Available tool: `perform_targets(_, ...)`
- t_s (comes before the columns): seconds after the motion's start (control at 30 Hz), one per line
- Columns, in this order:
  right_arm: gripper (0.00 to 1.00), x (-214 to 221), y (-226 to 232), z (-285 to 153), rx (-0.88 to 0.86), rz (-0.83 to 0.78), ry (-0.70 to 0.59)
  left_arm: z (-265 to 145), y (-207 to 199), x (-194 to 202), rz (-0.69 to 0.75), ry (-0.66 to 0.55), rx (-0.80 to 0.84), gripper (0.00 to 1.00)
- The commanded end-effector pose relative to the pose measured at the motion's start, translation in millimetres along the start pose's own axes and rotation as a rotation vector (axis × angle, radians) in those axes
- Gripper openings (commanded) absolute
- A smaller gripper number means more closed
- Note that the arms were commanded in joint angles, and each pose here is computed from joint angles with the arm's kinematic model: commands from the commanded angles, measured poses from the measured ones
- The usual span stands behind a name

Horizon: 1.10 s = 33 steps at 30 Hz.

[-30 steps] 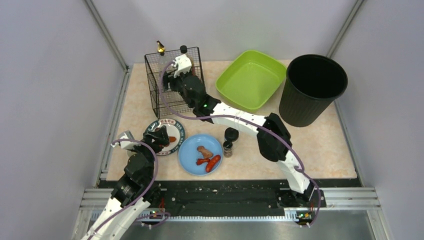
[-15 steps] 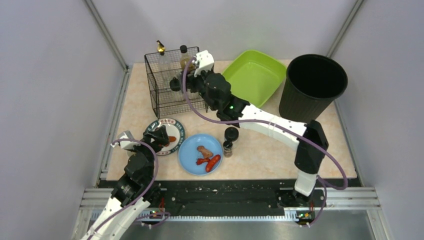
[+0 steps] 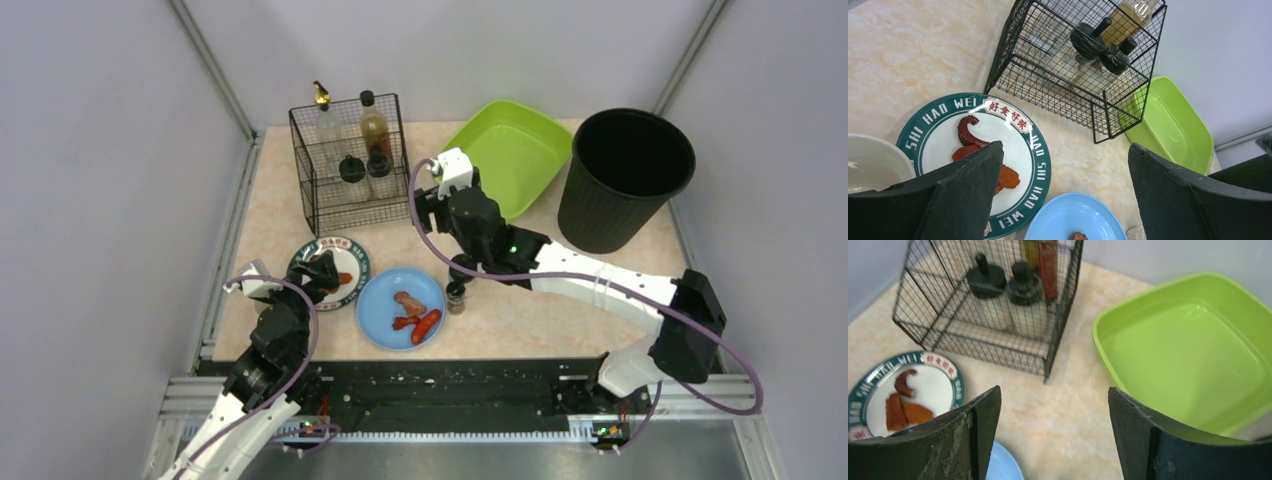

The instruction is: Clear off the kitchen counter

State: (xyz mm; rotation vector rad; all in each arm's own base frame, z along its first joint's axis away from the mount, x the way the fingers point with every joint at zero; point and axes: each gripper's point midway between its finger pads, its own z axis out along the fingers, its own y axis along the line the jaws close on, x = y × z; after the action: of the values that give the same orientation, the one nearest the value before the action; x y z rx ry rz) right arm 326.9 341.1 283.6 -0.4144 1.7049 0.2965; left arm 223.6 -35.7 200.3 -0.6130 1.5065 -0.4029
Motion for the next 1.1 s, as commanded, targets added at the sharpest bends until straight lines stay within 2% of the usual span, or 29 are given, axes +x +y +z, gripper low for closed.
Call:
perform_targets(0.0, 0.77, 15.0, -19.1, -30.3, 0.041, 0.046, 0.060, 1.5, -7.1, -3.3, -0.015, -0.014, 0.024, 0.99)
perform_targets(0.43, 0.79, 98.5, -25.9, -59.8, 0.034, 0.053, 0.315, 4.1, -5.0, 0.6, -0.006, -0.009, 0.012, 0.99)
perform_targets(0.67, 0.81, 127.8, -18.0, -59.1, 0.016, 0.069, 0.390, 4.5, -7.3, 2.0, -0.008, -0.003, 0.022, 0.99)
perform_targets(1.07, 0.91, 166.3, -12.8, -55.0, 0.033, 0.072, 0.488, 4.7, -9.1, 3.8, -0.005, 0.005, 0.030, 0.99)
